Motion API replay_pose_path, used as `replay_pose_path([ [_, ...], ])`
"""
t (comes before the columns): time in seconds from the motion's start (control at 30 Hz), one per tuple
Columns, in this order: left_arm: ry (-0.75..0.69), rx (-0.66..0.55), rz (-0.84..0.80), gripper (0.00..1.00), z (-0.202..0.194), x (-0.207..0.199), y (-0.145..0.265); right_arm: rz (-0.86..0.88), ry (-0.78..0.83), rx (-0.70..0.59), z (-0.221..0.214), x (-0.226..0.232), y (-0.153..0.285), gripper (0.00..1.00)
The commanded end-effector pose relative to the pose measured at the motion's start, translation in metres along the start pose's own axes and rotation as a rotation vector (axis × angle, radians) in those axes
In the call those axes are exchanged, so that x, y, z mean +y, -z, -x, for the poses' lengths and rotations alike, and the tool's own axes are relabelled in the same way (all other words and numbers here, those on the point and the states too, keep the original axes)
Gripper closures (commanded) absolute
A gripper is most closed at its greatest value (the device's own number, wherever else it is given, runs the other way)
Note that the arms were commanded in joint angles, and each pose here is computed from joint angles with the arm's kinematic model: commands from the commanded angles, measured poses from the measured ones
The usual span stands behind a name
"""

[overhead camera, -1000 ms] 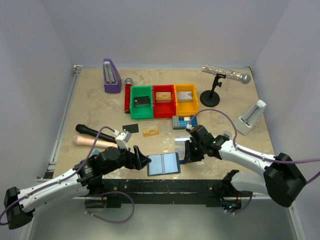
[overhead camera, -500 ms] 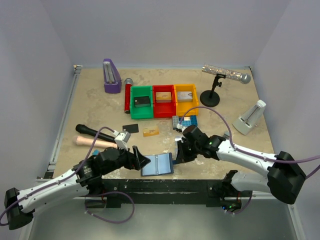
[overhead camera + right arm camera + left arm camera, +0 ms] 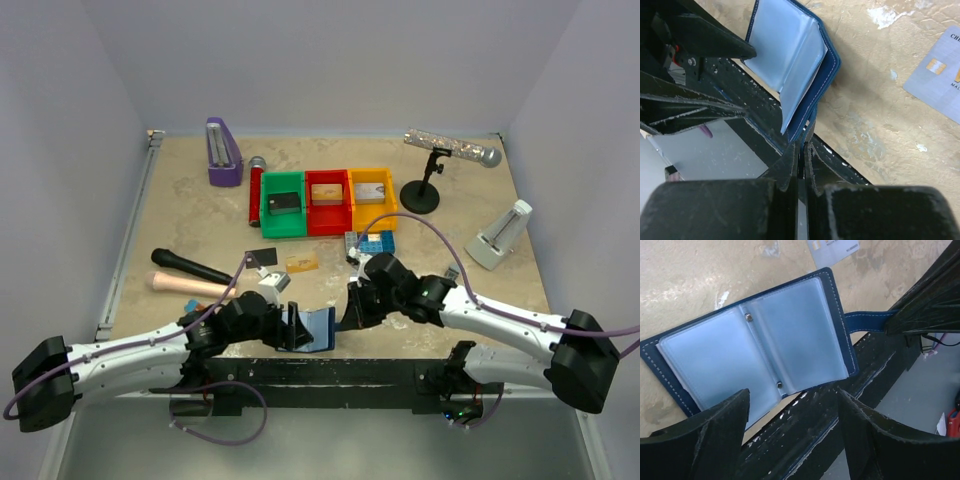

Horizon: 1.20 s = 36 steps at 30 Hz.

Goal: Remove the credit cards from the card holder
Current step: Remove the credit card from the card holder.

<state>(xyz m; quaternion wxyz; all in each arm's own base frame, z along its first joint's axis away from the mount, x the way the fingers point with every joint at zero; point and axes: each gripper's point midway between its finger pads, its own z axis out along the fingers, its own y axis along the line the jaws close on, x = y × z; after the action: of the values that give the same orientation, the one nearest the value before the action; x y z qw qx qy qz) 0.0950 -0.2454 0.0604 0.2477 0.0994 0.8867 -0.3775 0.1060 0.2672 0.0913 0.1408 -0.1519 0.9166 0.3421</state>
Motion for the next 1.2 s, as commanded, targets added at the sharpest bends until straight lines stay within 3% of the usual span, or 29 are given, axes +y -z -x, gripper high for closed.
replay_pose_path([
  [0.0, 0.003, -0.077, -0.13, 0.24, 0.028, -0.041, 0.001, 0.088, 0.025, -0.075, 0.025, 0.032, 0.012, 1.0],
  [0.33, -0.031, -0.084, -0.135, 0.22, 0.04, -0.054, -0.004, 0.133, 0.051, -0.089, 0.035, 0.049, 0.021, 1.0],
  [0.73, -0.021, -0.079, -0.086, 0.27, 0.037, -0.043, -0.014, 0.177, 0.054, -0.089, 0.033, 0.06, 0.024, 1.0],
  [0.97, -0.032, -0.085, -0.061, 0.32, 0.038, -0.038, -0.015, 0.185, 0.059, -0.089, 0.032, 0.063, 0.027, 1.0],
  [1.17, -0.033, -0.124, -0.028, 0.44, 0.042, -0.029, -0.011, 0.174, 0.063, -0.09, 0.03, 0.061, 0.028, 1.0],
])
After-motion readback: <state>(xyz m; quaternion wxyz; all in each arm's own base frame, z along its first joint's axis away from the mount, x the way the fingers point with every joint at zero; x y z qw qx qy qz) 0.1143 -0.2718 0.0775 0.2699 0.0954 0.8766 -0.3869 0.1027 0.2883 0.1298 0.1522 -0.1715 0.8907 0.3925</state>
